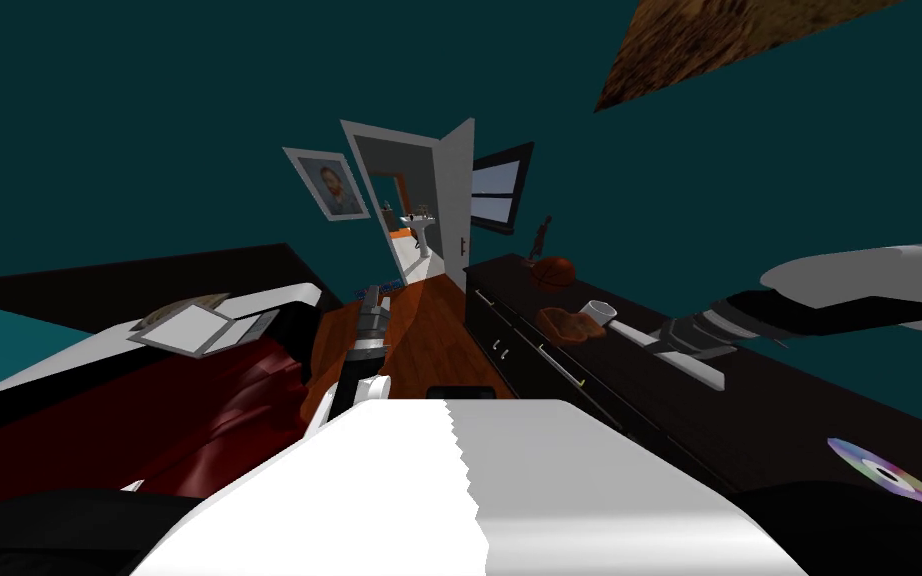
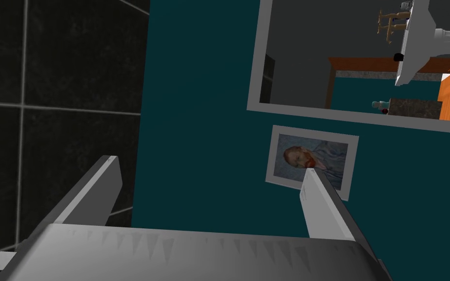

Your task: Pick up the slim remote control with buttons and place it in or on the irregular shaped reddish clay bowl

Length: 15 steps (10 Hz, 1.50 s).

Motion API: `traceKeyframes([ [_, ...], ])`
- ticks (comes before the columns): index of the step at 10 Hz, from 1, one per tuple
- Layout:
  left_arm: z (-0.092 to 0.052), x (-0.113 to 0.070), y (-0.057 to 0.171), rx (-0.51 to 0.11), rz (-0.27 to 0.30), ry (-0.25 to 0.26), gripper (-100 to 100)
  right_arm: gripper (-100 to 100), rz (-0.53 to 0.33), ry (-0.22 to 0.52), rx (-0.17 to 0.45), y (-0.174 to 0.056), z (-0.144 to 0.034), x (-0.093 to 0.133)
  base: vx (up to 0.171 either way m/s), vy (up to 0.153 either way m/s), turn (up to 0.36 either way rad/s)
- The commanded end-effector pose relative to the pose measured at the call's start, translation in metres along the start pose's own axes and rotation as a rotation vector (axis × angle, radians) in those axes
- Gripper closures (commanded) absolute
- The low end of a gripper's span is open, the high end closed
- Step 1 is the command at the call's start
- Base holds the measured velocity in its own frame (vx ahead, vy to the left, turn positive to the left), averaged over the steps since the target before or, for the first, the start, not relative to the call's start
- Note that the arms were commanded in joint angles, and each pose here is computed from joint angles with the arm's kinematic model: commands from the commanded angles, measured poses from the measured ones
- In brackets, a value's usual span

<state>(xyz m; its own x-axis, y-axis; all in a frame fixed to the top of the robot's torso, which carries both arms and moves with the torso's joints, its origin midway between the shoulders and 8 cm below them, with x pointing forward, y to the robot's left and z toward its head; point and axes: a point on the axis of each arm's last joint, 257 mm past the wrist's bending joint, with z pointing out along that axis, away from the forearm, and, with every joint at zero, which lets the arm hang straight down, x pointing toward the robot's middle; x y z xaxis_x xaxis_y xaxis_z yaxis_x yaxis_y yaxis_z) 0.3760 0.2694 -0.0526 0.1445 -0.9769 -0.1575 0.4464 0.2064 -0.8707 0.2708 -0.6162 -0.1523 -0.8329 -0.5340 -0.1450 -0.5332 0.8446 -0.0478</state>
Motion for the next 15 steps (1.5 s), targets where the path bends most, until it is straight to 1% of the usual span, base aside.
traceKeyframes([
  [1, 0.000, 0.000, 0.000, 0.000, 0.000, 0.000, 0, 100, -0.001, -0.010, -0.014, 0.002, -0.006, -0.011, 0.006, 0.018, -0.029],
  [5, 0.000, 0.000, 0.000, 0.000, 0.000, 0.000, 0, 100, -0.006, -0.023, -0.046, 0.012, -0.024, -0.040, 0.019, 0.035, -0.042],
  [7, 0.000, 0.000, 0.000, 0.000, 0.000, 0.000, 0, 100, -0.013, -0.004, -0.052, 0.016, -0.030, -0.048, 0.095, 0.083, -0.066],
  [10, 0.000, 0.000, 0.000, 0.000, 0.000, 0.000, 0, 100, -0.027, 0.060, -0.038, 0.016, -0.026, -0.040, 0.156, 0.089, -0.025],
  [12, 0.000, 0.000, 0.000, 0.000, 0.000, 0.000, 0, 100, -0.031, 0.105, -0.039, 0.018, -0.017, -0.026, 0.193, 0.108, 0.001],
  [13, 0.000, 0.000, 0.000, 0.000, 0.000, 0.000, 0, 100, -0.029, 0.131, -0.048, 0.023, -0.011, -0.016, 0.189, 0.046, 0.011],
  [14, 0.000, 0.000, 0.000, 0.000, 0.000, 0.000, 0, 100, -0.025, 0.145, -0.058, 0.027, -0.006, -0.010, 0.163, 0.032, 0.012],
  [15, 0.000, 0.000, 0.000, 0.000, 0.000, 0.000, 0, 100, -0.029, 0.134, -0.053, 0.025, -0.008, -0.013, 0.067, 0.018, 0.006],
])
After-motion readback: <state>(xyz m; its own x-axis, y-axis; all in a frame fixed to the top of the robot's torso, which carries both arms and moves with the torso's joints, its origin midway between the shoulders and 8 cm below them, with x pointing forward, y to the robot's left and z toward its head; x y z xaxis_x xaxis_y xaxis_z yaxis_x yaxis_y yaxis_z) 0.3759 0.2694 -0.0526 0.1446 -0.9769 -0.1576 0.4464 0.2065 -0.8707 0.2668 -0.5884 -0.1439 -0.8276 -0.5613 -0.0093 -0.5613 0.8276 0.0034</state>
